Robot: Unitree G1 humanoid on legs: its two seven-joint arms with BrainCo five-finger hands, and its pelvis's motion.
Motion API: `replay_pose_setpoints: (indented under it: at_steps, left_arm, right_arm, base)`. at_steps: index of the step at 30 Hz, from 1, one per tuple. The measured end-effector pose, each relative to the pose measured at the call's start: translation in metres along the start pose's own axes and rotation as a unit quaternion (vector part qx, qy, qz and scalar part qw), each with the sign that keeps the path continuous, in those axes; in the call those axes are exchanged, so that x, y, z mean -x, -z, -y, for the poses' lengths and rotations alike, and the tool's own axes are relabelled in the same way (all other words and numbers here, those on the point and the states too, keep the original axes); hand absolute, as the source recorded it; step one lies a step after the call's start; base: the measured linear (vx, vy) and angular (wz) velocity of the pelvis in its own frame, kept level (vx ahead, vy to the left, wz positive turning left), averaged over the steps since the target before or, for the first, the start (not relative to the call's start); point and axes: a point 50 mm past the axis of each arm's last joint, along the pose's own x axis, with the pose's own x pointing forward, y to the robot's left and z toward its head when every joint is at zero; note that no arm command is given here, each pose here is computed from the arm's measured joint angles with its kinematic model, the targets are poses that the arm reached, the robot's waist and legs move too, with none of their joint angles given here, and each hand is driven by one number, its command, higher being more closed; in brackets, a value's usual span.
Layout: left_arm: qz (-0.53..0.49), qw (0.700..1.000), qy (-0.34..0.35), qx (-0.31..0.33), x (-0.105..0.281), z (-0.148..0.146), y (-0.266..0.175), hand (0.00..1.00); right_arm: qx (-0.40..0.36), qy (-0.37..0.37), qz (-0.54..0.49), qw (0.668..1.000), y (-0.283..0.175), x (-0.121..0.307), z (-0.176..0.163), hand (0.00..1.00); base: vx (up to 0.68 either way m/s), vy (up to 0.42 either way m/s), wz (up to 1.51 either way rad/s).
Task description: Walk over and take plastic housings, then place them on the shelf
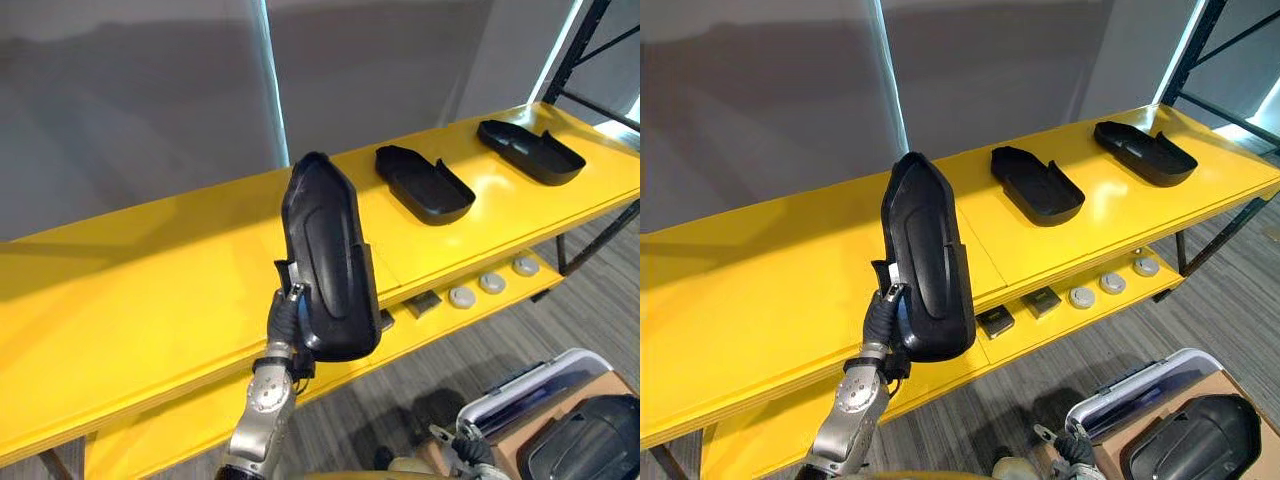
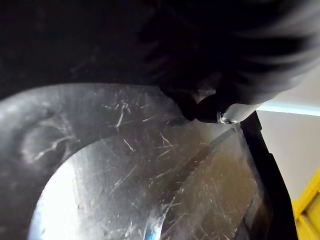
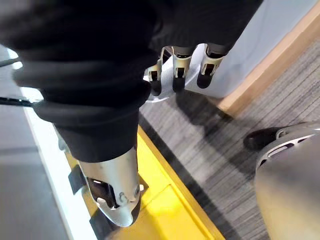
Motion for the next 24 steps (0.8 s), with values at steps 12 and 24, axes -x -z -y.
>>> replay_pose_setpoints:
  at_steps: [12,24]
  left_arm:
    - [0.007,0.982,-0.148,-0.118,-0.062,-0.039,-0.022,1.00]
    - [-0.010,0.960,-0.256,-0.113,-0.088,-0.073,-0.038,1.00]
  right_arm:
    - [0.031,-0.036,0.005,0.999,-0.001,0.001,-0.013,0.00]
    - [0.050,-0.049,0.024,0.997,-0.006,0.001,-0.019,0.00]
  base:
    - [-0.13,-0.043,-0.01]
    - [0.01,0.007,-0.11]
